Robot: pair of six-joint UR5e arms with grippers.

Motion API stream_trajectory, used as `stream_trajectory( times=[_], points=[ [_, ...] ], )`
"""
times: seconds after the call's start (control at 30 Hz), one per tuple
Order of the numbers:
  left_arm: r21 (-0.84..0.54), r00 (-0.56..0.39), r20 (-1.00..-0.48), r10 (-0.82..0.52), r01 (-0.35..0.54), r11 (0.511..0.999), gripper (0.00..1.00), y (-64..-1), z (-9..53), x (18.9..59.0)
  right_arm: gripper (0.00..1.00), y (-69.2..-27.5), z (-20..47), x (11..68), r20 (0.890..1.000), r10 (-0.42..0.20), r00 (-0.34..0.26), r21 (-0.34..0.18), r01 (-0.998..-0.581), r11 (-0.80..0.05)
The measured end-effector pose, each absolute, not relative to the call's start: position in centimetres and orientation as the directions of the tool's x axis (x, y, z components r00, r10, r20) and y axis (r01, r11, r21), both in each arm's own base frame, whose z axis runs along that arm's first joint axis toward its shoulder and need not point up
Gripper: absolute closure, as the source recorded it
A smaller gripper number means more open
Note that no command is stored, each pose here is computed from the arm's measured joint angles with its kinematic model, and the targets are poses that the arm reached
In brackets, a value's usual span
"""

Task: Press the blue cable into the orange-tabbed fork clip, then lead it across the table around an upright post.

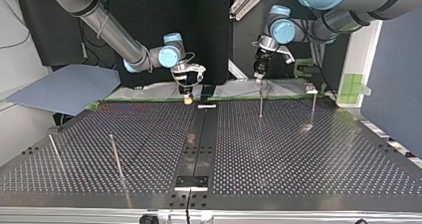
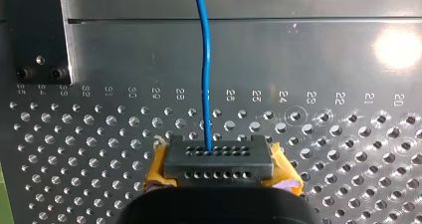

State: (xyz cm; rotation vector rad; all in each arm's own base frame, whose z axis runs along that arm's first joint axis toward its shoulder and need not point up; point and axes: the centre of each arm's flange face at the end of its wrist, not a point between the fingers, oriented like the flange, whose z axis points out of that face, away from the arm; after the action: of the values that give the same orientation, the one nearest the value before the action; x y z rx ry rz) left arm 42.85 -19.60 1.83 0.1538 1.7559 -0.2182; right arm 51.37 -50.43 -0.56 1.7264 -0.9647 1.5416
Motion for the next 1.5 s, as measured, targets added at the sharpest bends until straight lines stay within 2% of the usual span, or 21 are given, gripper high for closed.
stream_trajectory(
  times=[0.67,1.2,1.5],
  points=[
    [-0.095,-0.133,-0.988,-0.073,0.170,0.981,0.00,-23.5,3.6,45.0,1.00,-50.4,-0.6,51.4,0.992,-0.113,0.051,-0.019,-0.837,-0.546],
    [-0.112,-0.122,-0.987,-0.103,0.072,0.991,0.00,-24.4,4.2,46.2,1.00,-50.3,-0.7,51.5,0.992,-0.117,0.054,-0.019,-0.835,-0.550],
    [-0.122,-0.140,-0.984,-0.113,0.060,0.991,0.00,-24.9,4.7,47.2,1.00,-50.3,-0.7,51.4,0.991,-0.120,0.056,-0.019,-0.835,-0.550]
  ],
)
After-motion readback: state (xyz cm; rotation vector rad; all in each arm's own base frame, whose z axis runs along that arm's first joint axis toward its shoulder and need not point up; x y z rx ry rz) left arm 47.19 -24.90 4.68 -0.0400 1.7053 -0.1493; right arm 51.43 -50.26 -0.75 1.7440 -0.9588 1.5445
